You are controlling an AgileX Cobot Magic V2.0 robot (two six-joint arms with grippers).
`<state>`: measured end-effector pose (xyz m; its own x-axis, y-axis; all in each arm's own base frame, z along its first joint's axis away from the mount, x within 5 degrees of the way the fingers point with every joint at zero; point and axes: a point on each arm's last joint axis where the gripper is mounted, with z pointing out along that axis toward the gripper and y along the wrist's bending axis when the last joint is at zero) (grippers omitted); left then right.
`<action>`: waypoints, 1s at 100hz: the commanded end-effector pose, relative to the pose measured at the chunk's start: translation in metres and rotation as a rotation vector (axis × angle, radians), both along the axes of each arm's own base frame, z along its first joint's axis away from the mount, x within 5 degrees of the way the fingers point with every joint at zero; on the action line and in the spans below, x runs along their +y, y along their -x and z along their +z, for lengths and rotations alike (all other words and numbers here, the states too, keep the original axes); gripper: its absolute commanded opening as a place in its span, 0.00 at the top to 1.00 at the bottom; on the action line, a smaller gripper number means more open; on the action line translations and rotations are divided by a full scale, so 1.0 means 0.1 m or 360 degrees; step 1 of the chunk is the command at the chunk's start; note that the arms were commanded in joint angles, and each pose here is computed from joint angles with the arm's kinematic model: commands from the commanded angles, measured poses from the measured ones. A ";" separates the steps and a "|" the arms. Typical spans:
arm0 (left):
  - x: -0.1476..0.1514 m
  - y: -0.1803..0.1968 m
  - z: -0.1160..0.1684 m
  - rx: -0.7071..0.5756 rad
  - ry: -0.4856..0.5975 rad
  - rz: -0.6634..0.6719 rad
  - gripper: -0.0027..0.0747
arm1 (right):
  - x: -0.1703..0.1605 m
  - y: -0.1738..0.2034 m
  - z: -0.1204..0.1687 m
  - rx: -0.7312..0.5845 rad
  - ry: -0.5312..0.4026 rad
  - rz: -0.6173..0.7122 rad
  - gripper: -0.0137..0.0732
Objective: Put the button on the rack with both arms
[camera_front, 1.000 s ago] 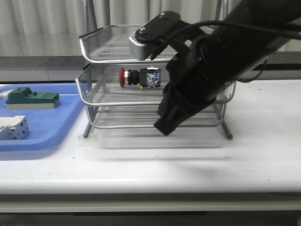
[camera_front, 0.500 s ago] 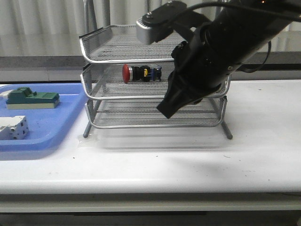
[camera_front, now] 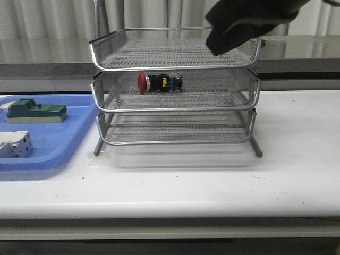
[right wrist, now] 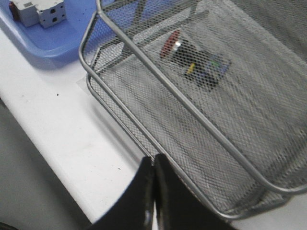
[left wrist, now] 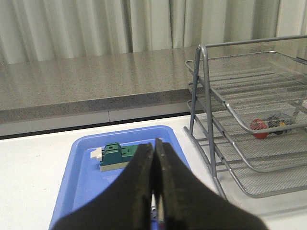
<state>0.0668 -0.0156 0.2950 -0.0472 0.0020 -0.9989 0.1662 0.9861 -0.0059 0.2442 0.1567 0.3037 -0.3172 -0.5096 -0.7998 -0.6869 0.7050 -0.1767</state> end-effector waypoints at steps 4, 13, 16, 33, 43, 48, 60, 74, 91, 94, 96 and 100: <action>0.04 0.00 0.14 -0.0117 0.0059 0.0063 0.99 | -0.26 0.09 0.38 -0.0124 -0.0126 -0.0123 0.91; 0.04 0.00 0.14 -0.0117 0.0059 0.0063 0.99 | -0.45 0.16 0.48 -0.0114 -0.0153 -0.0211 0.91; 0.04 0.00 0.14 -0.0117 0.0059 0.0063 0.99 | -0.50 0.18 0.51 -0.0110 -0.0164 -0.0242 0.91; 0.04 0.00 0.14 -0.0117 0.0059 0.0063 0.99 | -0.82 0.37 0.69 -0.0141 -0.0189 -0.0382 0.91; 0.04 0.00 0.14 -0.0117 0.0059 0.0063 0.99 | -0.96 0.50 0.78 -0.0167 -0.0195 -0.0447 0.91; 0.04 0.00 0.14 -0.0117 0.0059 0.0063 0.99 | -1.02 0.56 0.81 -0.0190 -0.0203 -0.0483 0.91; 0.04 0.00 0.14 -0.0117 0.0059 0.0063 0.99 | -1.18 0.75 0.80 -0.0266 -0.0259 -0.0613 0.91; 0.04 0.00 0.14 -0.0117 0.0059 0.0063 0.99 | -1.33 0.99 0.65 -0.0296 -0.0310 -0.0762 0.91; 0.04 0.00 0.14 -0.0117 0.0059 0.0063 0.99 | -1.45 1.30 0.42 -0.0375 -0.0326 -0.0881 0.91; 0.04 0.00 0.14 -0.0117 0.0059 0.0063 0.99 | -1.46 1.36 0.38 -0.0396 -0.0331 -0.0900 0.91; 0.04 0.00 0.14 -0.0117 0.0059 0.0063 0.99 | -1.47 1.40 0.35 -0.0408 -0.0332 -0.0918 0.91; 0.04 0.00 0.14 -0.0117 0.0059 0.0063 0.99 | -1.49 1.46 0.31 -0.0434 -0.0341 -0.0945 0.91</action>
<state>0.0668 -0.0156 0.2950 -0.0472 0.0020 -0.9989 0.1662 0.9861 -0.0059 0.1097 0.0133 0.3283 -0.3838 -0.1621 -0.9091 -0.1965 0.9763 -0.0911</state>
